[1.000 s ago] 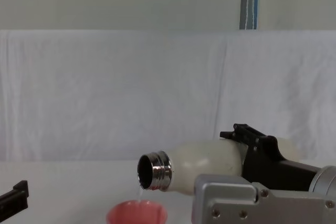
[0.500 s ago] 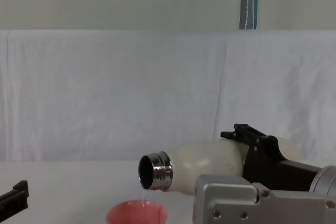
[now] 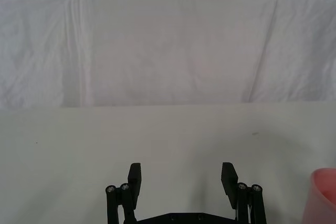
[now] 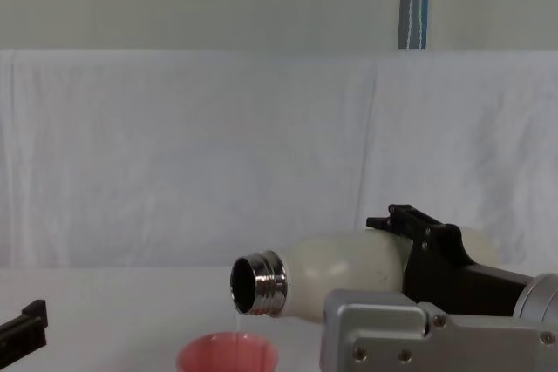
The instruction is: Grasp the thermos with one hand and pour water into the cup lid.
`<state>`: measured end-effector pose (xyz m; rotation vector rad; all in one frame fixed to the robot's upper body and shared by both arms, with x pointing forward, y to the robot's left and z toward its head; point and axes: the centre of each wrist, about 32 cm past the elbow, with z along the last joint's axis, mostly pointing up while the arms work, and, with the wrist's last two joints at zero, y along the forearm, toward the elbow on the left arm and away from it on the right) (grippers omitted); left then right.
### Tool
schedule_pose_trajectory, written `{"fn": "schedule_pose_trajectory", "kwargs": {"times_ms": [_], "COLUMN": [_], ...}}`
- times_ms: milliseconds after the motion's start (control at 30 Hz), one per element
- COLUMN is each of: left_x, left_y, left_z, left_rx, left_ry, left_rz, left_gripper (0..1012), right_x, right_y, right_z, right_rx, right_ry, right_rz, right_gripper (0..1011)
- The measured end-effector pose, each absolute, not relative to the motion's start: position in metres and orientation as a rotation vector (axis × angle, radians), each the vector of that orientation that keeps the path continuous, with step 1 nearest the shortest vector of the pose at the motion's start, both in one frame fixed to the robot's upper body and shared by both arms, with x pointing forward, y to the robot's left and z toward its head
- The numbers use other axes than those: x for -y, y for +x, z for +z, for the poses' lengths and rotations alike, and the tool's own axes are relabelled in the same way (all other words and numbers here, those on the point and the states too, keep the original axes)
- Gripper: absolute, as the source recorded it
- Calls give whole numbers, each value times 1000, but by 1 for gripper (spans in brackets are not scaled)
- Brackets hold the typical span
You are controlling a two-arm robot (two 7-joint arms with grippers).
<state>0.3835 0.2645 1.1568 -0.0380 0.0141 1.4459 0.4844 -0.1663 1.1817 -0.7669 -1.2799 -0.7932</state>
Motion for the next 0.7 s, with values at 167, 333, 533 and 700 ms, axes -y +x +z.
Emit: {"fn": "schedule_pose_trajectory", "kwargs": {"times_ms": [167,333,533,700], "left_x": [-265,-265,-265,-265], "left_y": [384,384,384,384], "left_z": [1157,1157,1157,1157], "left_rx": [-14,-14,-14,-14], "left_ry": [-38,-38,-38,-38], "left_rz": [1446,1446,1446,1446], "left_gripper": [1001,1001,1001,1001], "right_x": [166,166,166,165], "right_y": [484,484,484,484], "right_z": [1182,1182,1182,1182], "right_rx": [1281,1281,1283,1285], "right_ry": [-766,-767,-766,-766], "right_rz": [-793,-793,-793,-793], "right_gripper": [952,952,952,952]}}
